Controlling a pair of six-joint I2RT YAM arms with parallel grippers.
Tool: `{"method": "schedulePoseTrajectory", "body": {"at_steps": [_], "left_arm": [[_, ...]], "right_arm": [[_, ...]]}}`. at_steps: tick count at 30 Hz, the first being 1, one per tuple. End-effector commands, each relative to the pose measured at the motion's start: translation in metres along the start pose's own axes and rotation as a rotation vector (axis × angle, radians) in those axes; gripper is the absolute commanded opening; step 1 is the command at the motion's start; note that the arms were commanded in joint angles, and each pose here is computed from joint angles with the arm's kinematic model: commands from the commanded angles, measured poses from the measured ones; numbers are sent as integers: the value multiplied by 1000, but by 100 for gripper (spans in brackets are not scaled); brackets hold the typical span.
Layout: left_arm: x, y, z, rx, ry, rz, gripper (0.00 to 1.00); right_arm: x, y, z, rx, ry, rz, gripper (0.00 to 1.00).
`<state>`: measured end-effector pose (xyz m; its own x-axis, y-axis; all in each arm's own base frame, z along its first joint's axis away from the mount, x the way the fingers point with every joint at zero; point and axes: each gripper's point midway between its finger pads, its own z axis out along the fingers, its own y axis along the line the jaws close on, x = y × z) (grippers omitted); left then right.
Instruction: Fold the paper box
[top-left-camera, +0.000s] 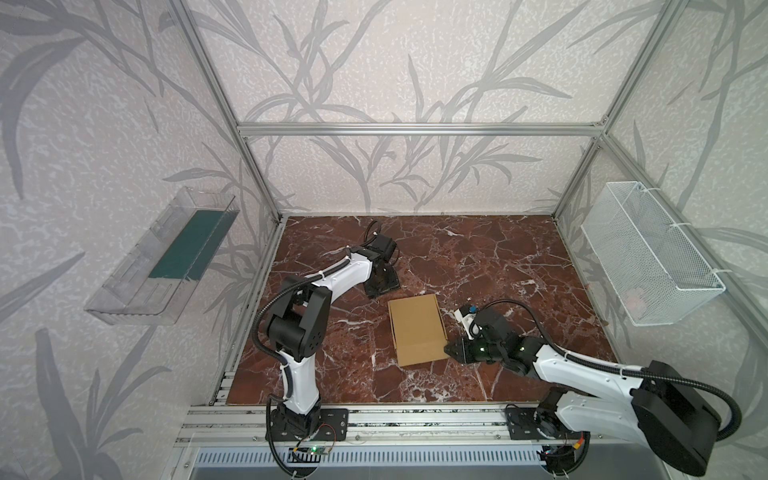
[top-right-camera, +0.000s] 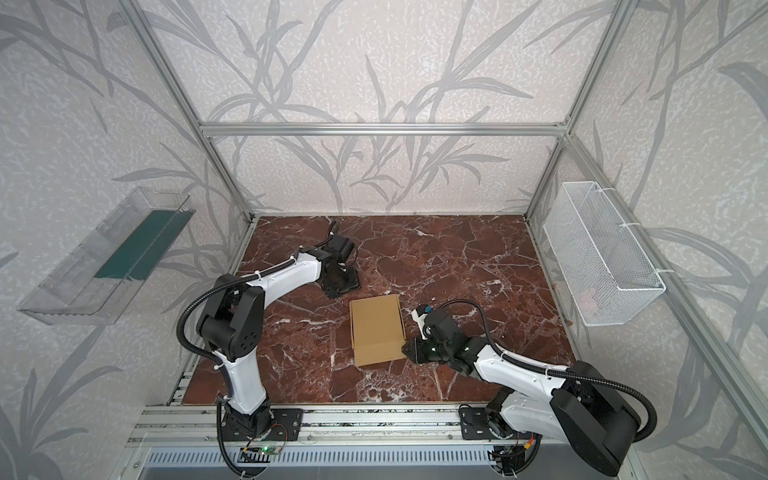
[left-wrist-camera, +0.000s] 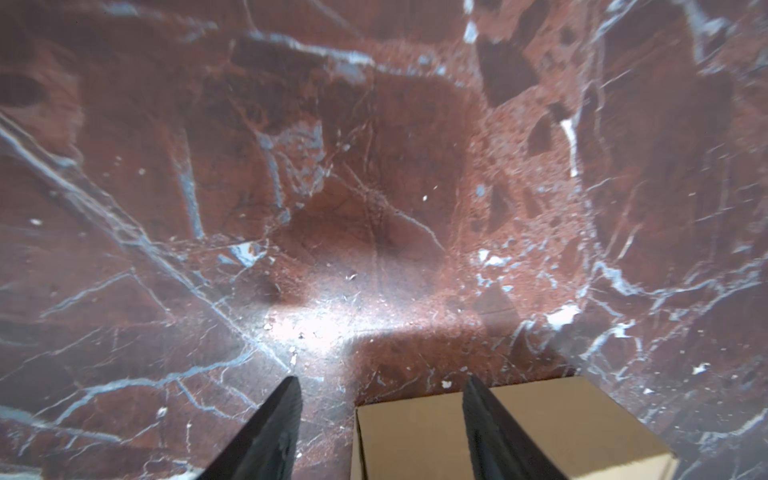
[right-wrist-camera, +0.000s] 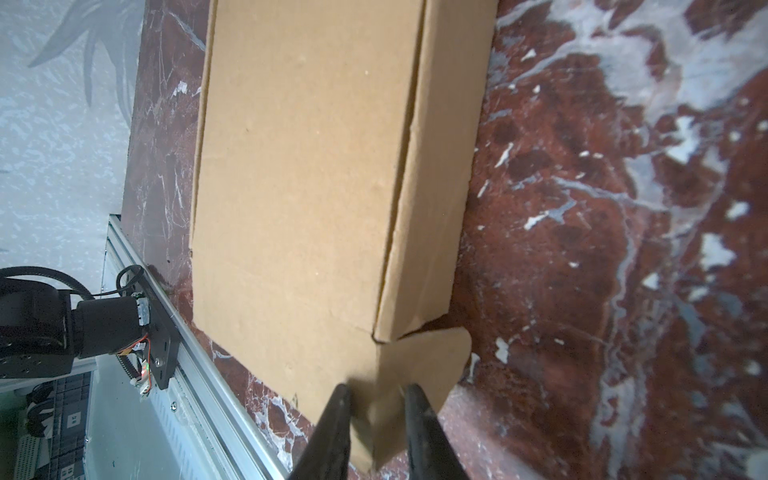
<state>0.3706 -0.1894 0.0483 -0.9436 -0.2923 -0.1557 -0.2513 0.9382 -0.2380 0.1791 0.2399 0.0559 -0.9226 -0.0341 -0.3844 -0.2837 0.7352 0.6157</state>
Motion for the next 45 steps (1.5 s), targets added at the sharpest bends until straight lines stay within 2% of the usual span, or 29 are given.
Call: {"method": "schedulePoseTrajectory", "body": {"at_steps": [1,25,45], "left_arm": [[14,4,8,-19,68,7,63],[49,27,20,-81,201,28,64],[56,24,29,-58,248,31,64]], "right_arm": [[1,0,-1,-5,2,8,25],[3,0,1,-17,4,31,25],[-2,2,2,-16,-7,35,24]]}}
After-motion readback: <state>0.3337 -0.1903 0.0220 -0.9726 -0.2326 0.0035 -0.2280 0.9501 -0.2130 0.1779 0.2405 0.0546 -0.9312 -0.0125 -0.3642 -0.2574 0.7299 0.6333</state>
